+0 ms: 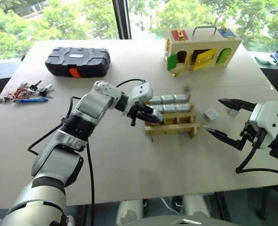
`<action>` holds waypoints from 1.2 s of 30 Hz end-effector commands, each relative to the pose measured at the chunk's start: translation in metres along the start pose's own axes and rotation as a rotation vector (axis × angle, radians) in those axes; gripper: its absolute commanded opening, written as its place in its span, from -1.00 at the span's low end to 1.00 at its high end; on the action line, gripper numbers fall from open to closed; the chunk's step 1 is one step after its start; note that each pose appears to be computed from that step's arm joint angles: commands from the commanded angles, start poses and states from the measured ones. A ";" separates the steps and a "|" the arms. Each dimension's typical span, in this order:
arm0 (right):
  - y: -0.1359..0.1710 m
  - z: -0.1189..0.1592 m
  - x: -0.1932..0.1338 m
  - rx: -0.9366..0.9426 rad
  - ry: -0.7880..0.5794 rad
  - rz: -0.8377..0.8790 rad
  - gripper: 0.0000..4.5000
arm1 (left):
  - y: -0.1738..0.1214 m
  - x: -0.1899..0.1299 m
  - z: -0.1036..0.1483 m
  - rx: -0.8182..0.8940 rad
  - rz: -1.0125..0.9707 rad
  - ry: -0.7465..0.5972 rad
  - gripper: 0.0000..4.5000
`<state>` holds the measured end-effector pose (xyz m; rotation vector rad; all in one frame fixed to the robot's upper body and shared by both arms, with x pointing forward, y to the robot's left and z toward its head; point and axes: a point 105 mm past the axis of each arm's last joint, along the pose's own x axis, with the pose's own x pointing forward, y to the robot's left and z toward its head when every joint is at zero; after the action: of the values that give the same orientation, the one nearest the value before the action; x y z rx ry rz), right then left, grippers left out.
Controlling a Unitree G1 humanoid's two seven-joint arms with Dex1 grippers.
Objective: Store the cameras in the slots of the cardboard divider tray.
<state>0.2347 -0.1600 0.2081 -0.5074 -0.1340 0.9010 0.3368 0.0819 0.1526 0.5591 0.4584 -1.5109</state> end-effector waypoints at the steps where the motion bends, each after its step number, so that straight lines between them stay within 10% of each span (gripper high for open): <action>1: -0.002 0.012 -0.003 -0.070 -0.022 -0.032 0.98 | 0.003 -0.001 0.002 0.054 0.015 0.051 -0.66; 5: 0.001 0.010 -0.003 -0.071 -0.012 -0.041 0.98 | 0.004 -0.001 0.001 0.052 0.022 0.102 -0.66; 14: -0.003 0.000 -0.009 -0.033 0.031 -0.146 1.00 | -0.011 -0.009 0.056 -0.016 -0.017 -0.146 0.97; 22: -0.044 -0.051 -0.021 0.141 0.285 -0.436 1.00 | -0.015 -0.064 0.074 -0.008 0.170 -0.616 0.97; 36: -0.103 -0.128 -0.017 0.557 0.437 -0.696 1.00 | -0.070 -0.098 -0.014 -0.090 0.344 -0.710 0.97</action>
<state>0.3336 -0.2671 0.1402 -0.1134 0.3331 0.1316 0.2767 0.1674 0.1820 -0.0430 -0.0438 -1.2296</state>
